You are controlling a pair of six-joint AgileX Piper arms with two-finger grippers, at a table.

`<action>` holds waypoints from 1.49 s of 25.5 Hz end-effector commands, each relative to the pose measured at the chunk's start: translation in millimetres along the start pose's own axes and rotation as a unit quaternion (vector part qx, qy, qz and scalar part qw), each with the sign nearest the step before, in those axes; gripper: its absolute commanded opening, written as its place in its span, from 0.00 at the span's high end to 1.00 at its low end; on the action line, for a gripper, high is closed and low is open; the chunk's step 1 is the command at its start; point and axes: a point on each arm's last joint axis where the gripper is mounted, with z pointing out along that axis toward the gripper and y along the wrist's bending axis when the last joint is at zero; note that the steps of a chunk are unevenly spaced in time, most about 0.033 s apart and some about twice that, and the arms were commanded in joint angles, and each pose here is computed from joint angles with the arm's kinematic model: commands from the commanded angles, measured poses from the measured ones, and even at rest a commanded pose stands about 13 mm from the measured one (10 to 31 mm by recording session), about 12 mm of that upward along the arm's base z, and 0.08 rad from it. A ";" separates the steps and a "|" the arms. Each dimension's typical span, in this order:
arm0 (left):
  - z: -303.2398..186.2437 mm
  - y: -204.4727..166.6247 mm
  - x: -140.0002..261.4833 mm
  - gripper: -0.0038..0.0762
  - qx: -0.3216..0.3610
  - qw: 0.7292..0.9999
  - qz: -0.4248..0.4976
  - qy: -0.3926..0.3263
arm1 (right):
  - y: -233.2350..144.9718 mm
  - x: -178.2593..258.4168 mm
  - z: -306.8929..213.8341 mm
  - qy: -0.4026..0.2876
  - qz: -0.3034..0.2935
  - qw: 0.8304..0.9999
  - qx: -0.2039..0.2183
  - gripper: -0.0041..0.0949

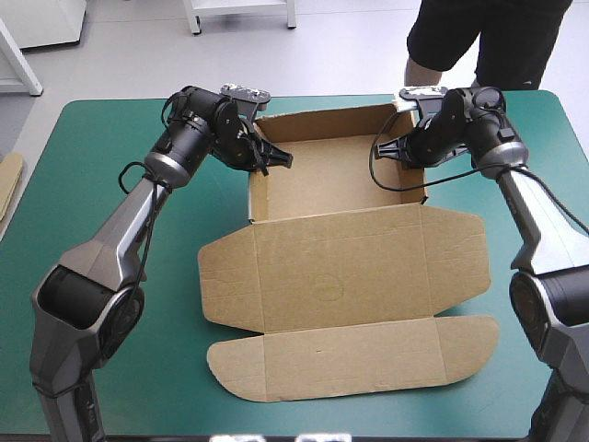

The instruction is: Fold the box

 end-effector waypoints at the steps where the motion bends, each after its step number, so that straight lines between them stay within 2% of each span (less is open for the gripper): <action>1: -17.6 -0.4 -13.8 0.96 0.024 0.997 0.003 -0.072 | 24.3 -4.2 -21.8 -0.025 0.004 0.997 -0.074 0.97; 7: 22.0 5.2 -15.0 0.96 0.018 0.999 -0.004 -0.045 | 19.8 -2.6 17.6 0.015 0.013 0.998 -0.067 0.97; 12: 46.9 5.2 -12.8 0.96 0.016 1.000 -0.004 -0.022 | 17.6 -3.6 36.0 0.019 0.016 0.998 -0.064 0.97; 17: 58.4 5.5 -11.4 0.96 0.013 1.000 -0.001 -0.011 | 15.7 -0.1 53.7 0.042 0.018 0.997 -0.062 0.97; 24: 55.8 5.9 -11.8 0.95 0.011 1.000 0.010 -0.012 | 16.4 -6.3 46.7 0.029 -0.001 0.998 -0.060 0.97; 26: 53.6 6.1 -12.1 0.88 0.010 1.000 0.011 -0.015 | 14.5 -8.5 42.9 0.025 -0.007 0.999 -0.047 0.95; 29: 46.7 5.4 -13.5 0.66 0.014 1.000 0.009 -0.022 | 11.6 -11.8 35.5 0.025 -0.016 0.999 -0.025 0.83; 31: 39.7 5.1 -15.9 0.45 0.016 0.999 0.009 -0.031 | 10.0 -15.2 28.8 0.021 -0.017 1.000 -0.011 0.70; 33: 32.3 4.9 -18.3 0.32 0.017 0.999 0.009 -0.041 | 10.9 -18.1 21.8 0.014 -0.018 1.000 -0.011 0.57; 34: 27.4 4.8 -20.0 0.29 0.017 0.999 0.009 -0.049 | 11.5 -19.6 17.5 0.007 -0.018 1.000 -0.011 0.51; 36: 18.4 4.8 -21.7 0.29 0.018 0.998 0.008 -0.060 | 12.3 -21.4 8.1 -0.007 -0.019 1.000 -0.011 0.45; 38: 12.6 5.0 -22.5 0.30 0.018 0.998 0.007 -0.067 | 10.2 -22.2 0.7 -0.017 -0.022 1.000 0.004 0.44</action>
